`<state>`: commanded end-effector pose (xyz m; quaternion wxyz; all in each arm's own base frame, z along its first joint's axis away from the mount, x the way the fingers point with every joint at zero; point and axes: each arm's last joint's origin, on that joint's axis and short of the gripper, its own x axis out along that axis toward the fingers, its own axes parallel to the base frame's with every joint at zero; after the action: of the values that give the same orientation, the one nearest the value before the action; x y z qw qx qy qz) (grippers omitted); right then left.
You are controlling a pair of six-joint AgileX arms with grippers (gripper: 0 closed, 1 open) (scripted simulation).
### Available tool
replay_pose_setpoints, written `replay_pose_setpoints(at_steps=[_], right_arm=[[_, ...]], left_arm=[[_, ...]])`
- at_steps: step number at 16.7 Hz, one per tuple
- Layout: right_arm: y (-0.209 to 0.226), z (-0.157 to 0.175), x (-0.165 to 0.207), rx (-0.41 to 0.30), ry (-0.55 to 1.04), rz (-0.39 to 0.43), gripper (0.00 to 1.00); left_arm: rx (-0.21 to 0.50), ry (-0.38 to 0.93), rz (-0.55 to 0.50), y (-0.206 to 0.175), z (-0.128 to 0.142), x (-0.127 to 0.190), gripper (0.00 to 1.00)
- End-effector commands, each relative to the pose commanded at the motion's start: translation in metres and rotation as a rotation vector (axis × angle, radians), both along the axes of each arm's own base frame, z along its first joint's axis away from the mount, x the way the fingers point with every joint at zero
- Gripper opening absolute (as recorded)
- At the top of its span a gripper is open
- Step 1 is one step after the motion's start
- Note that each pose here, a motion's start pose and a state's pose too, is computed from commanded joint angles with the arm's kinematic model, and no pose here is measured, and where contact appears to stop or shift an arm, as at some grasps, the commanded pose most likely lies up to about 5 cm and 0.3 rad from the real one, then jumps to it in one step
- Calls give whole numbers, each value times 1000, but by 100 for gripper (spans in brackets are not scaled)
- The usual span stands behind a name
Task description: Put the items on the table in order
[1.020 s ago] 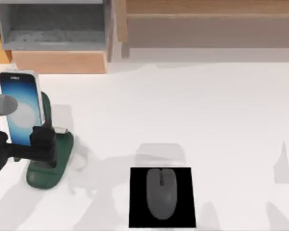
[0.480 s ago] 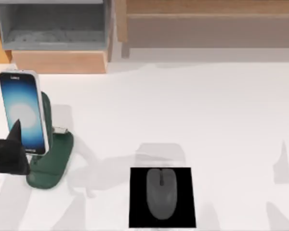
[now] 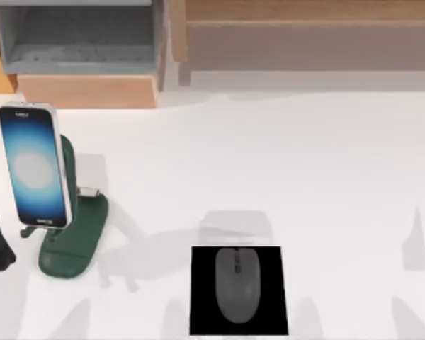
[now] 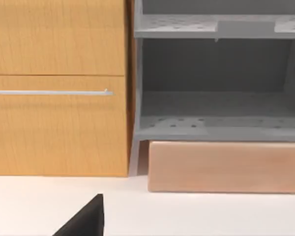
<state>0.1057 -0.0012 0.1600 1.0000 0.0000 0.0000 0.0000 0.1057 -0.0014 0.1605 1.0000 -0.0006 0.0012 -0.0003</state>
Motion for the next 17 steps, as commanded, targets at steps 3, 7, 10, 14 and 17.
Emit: replay_pose_setpoints(at_steps=[3, 7, 10, 14, 17], right_arm=[[0, 0, 0, 0, 0, 0, 100], [0, 2, 1, 0, 1, 3, 100], [-2, 10, 8, 0, 4, 7, 100], [-9, 25, 28, 0, 8, 0, 100], [-21, 36, 53, -2, 2, -14, 100]], left_arm=[[1, -2, 1, 0, -1, 0, 100], [1, -2, 1, 0, -1, 0, 100], [1, -2, 1, 0, -1, 0, 100], [1, -2, 1, 0, -1, 0, 100], [1, -2, 1, 0, -1, 0, 100]])
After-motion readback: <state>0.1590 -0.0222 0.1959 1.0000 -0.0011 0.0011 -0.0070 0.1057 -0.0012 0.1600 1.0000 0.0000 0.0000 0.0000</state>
